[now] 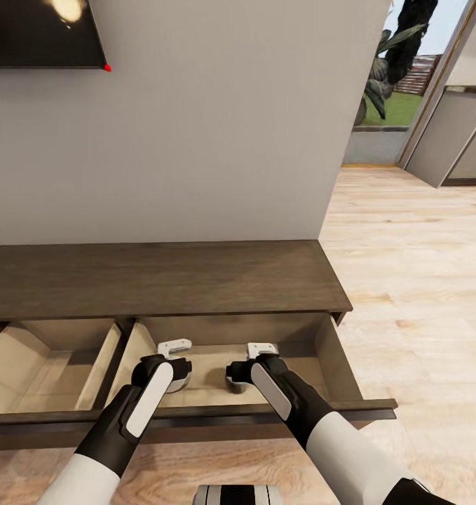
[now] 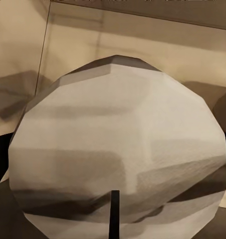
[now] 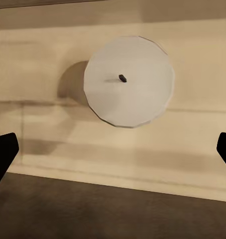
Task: Place each of the two pumpkins and all three candles from the living room inside a cabinet in the living room (use any cabinet), then make sure every cabinet is closed, and position the cauldron so it is next to a table in the living room.
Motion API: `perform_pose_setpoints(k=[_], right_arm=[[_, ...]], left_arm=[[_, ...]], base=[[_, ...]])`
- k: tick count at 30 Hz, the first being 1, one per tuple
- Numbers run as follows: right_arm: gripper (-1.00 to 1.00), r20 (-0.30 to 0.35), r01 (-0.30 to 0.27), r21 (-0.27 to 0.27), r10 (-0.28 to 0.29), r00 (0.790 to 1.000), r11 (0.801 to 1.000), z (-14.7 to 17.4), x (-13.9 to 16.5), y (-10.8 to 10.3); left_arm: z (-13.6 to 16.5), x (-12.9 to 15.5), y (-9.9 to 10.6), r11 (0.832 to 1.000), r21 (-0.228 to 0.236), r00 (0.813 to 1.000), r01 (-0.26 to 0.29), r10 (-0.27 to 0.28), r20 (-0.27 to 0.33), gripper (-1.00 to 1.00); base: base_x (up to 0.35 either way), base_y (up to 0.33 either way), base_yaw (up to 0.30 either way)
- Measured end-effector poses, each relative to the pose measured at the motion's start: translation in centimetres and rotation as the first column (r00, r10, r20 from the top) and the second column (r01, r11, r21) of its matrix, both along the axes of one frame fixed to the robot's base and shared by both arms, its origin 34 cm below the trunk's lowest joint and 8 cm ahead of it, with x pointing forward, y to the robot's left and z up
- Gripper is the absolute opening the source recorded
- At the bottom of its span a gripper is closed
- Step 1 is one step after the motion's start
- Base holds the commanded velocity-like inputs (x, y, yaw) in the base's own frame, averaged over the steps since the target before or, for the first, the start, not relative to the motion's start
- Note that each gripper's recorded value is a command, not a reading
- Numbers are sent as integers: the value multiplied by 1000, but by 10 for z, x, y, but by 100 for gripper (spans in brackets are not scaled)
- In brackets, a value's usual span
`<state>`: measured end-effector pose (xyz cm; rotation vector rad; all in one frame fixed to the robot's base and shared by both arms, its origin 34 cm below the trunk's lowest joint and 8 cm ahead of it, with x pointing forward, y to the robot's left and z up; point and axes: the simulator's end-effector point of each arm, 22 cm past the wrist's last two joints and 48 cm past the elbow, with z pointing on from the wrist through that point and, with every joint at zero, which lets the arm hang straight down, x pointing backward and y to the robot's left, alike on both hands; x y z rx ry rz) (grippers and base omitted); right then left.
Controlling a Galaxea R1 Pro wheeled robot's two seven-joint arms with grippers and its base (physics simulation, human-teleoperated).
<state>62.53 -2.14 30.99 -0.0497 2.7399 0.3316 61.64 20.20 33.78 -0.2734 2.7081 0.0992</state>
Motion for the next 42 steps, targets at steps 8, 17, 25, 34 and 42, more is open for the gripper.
perform_pose_setpoints(k=[8,17,25,34,42], right_arm=[[100,0,0,0,0,1000,1000,0,0,0],[100,0,0,0,0,1000,1000,0,0,0],[100,1,0,0,0,1000,1000,0,1,0],[100,1,0,0,0,1000,1000,1,1,0],[100,26,0,0,0,1000,1000,15,5,0]], left_arm=[[0,0,0,1000,0,1000,-1,1,0,100],[1,3,2,1000,-7,1000,-3,3,13,100],[24,22,4,999,-20,994,-28,30,108,100],[26,27,6,998,-29,987,-58,62,149,100],[41,31,3,998,-38,983,-54,60,175,100]], base=[[0,0,0],[0,0,0],[0,0,0],[0,0,0],[0,0,0]])
